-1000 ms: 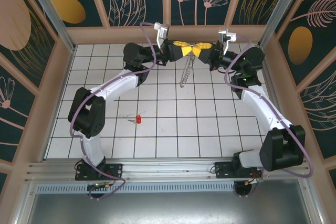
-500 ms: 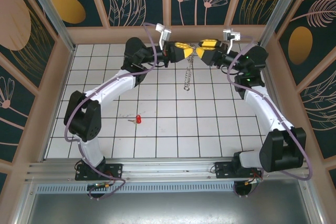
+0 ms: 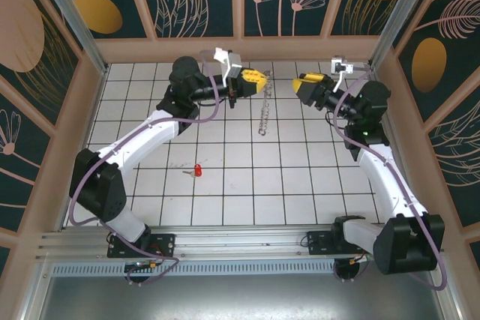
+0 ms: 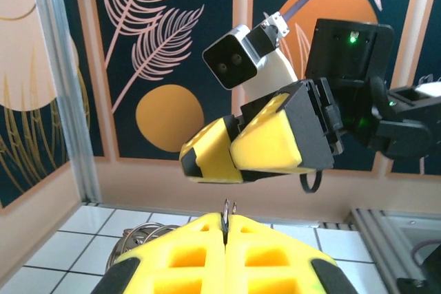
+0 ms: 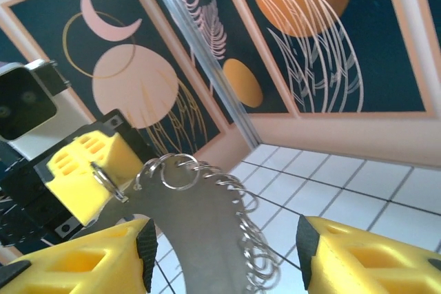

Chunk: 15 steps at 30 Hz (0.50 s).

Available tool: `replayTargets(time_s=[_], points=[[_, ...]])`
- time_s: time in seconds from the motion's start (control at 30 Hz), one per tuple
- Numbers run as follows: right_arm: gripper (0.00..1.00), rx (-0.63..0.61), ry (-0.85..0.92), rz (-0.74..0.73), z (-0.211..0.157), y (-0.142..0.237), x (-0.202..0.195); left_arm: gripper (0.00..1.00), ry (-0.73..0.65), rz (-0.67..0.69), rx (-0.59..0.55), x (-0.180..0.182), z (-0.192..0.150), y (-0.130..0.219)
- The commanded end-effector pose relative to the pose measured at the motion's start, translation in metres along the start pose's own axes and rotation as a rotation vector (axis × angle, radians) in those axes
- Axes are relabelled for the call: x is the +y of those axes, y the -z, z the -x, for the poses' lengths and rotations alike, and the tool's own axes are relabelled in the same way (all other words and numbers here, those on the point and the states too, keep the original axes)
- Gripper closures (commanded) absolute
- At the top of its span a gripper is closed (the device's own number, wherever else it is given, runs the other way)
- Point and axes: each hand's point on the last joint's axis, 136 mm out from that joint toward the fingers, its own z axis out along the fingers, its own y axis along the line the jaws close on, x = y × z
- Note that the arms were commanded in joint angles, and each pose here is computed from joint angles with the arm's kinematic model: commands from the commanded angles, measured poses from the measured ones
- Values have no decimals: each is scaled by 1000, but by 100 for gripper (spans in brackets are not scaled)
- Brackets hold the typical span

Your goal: Put the keys on the keyring

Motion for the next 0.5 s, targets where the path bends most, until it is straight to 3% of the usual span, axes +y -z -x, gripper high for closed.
replayTargets(time_s=[0.0,0.47], points=[[42,2,-13,-53,-10,5,-14,100,-189,31,-82,-4,26,4],[43,14,-66,-68,-26,7,-35,100,-218,35,-79,-1,28,2]])
